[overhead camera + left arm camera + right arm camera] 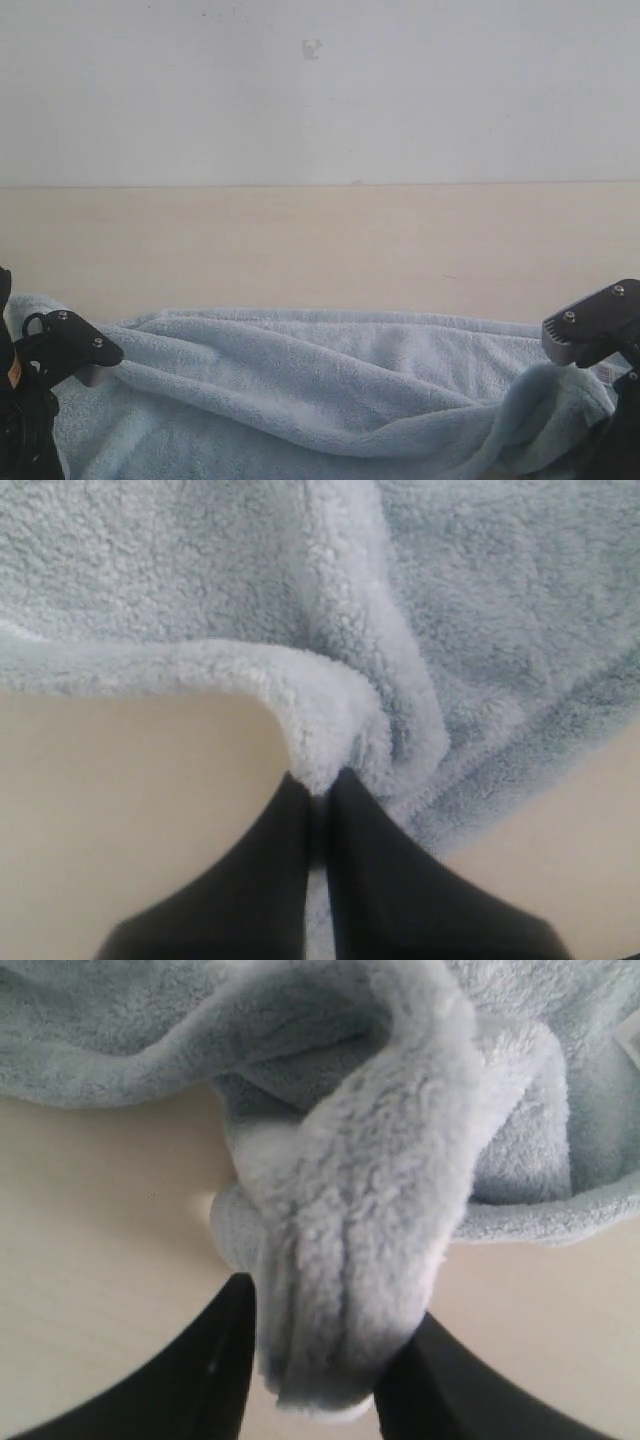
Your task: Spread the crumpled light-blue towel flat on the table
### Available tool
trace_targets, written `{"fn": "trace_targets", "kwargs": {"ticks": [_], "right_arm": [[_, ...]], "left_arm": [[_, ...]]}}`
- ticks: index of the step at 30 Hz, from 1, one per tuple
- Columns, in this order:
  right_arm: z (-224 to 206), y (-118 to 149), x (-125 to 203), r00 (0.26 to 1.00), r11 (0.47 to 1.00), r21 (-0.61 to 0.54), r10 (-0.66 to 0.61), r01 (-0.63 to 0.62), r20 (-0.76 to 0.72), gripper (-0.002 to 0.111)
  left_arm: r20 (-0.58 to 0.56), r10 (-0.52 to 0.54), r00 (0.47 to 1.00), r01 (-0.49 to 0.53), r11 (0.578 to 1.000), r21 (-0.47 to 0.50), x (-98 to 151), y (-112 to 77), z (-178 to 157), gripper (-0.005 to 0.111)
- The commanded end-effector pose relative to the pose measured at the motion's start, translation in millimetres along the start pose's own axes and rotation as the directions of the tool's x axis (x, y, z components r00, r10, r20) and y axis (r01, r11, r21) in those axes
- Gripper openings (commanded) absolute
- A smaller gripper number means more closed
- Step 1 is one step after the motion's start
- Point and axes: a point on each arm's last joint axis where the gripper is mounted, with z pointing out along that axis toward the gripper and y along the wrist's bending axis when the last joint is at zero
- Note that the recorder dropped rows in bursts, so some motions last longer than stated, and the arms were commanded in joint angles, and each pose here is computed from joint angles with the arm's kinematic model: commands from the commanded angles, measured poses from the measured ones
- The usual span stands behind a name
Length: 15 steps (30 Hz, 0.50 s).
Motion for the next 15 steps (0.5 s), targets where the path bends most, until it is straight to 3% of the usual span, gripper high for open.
{"fn": "trace_targets", "kwargs": {"ticks": [1,10,15], "right_arm": [[-1,-1,3,1.0,1.0,0.006,-0.015,0.015,-0.018,0.036],[1,-3,8,0.996,0.998,0.034,-0.058,0.06,-0.062,0.036],[22,0,36,0.994,0.995,0.031,-0.092,0.094,-0.058,0.036]], "left_arm": [[0.011,-0.002,1.0,0.002,1.0,0.008,-1,-1.5,0,0.004],[0.013,-0.002,1.0,0.002,1.0,0.008,-2,-1.5,0,0.004],[0.013,-0.011,1.0,0.011,1.0,0.008,-2,-1.5,0,0.004]]}}
